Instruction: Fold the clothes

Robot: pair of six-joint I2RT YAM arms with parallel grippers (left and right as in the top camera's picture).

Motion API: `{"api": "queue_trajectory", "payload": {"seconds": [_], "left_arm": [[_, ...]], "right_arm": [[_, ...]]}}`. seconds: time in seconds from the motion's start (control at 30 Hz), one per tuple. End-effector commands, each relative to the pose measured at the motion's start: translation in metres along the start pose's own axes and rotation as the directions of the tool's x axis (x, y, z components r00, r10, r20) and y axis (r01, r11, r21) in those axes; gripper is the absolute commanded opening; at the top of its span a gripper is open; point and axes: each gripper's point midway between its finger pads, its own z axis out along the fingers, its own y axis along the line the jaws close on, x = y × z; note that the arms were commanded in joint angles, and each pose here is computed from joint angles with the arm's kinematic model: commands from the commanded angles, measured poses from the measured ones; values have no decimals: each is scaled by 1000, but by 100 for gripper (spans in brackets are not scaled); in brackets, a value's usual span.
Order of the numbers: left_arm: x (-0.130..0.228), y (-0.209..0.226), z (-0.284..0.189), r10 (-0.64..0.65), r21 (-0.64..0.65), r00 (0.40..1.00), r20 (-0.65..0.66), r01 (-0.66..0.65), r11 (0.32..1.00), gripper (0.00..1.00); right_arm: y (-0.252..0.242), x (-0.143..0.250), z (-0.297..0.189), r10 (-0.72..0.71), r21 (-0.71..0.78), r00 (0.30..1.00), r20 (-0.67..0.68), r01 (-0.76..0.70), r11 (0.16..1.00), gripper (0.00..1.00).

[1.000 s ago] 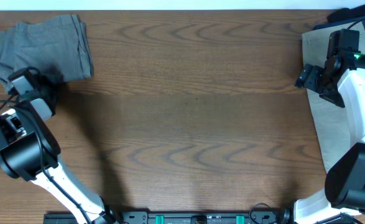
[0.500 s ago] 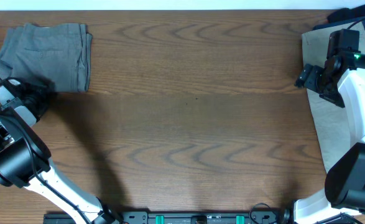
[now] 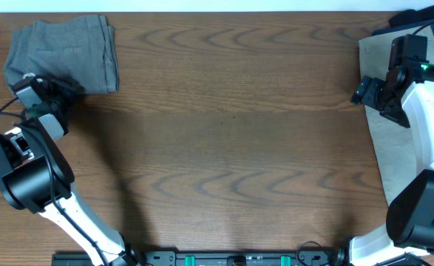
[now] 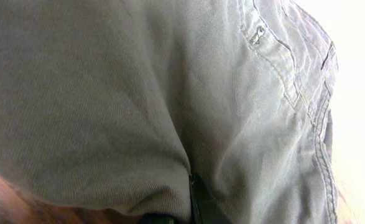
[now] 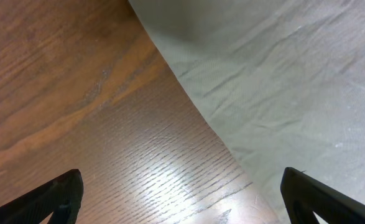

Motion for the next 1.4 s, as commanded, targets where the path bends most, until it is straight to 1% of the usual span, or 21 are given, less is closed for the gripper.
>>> {"api": "queue_trajectory", "payload": {"seconds": [0.0, 0.07, 0.17, 0.33, 0.5, 0.73, 0.9, 1.07, 1.23, 1.3, 1.37], "left_arm": [[-14, -9, 5, 30, 18, 999, 14, -31, 999, 6], [-11, -19, 5, 35, 58, 999, -26, -34, 998, 6], [2, -27, 3, 78, 122, 992, -104, -65, 990, 6], [9, -6, -4, 103, 97, 981, -166, -88, 991, 6], [11, -2, -12, 130, 158, 968, -214, -97, 983, 6], [2, 11, -13, 147, 119, 971, -187, -127, 985, 6], [-1, 8, -7, 162, 72, 976, -145, -153, 986, 6], [-6, 3, 2, 118, -9, 990, -72, -119, 993, 6], [1, -18, 17, 102, 11, 995, -20, -102, 995, 6], [4, -18, 23, 99, -9, 995, 2, -99, 995, 10], [9, -12, 28, 103, -39, 995, 10, -103, 994, 11]], "right_arm": [[-3, -6, -7, 7, 5, 1000, 27, -7, 1000, 99], [-3, -6, -7, 7, 5, 1000, 27, -7, 1000, 99], [-3, -6, -7, 7, 5, 1000, 27, -7, 1000, 99], [-3, -6, -7, 7, 5, 1000, 27, -7, 1000, 99], [-3, -6, -7, 7, 5, 1000, 27, -7, 1000, 99], [-3, -6, -7, 7, 5, 1000, 27, -7, 1000, 99], [-3, -6, -7, 7, 5, 1000, 27, -7, 1000, 99], [-3, -6, -7, 7, 5, 1000, 27, -7, 1000, 99], [-3, -6, -7, 7, 5, 1000, 27, -7, 1000, 99], [-3, -6, -7, 7, 5, 1000, 27, -7, 1000, 99], [-3, -6, -7, 7, 5, 1000, 26, -7, 1000, 99]]}}
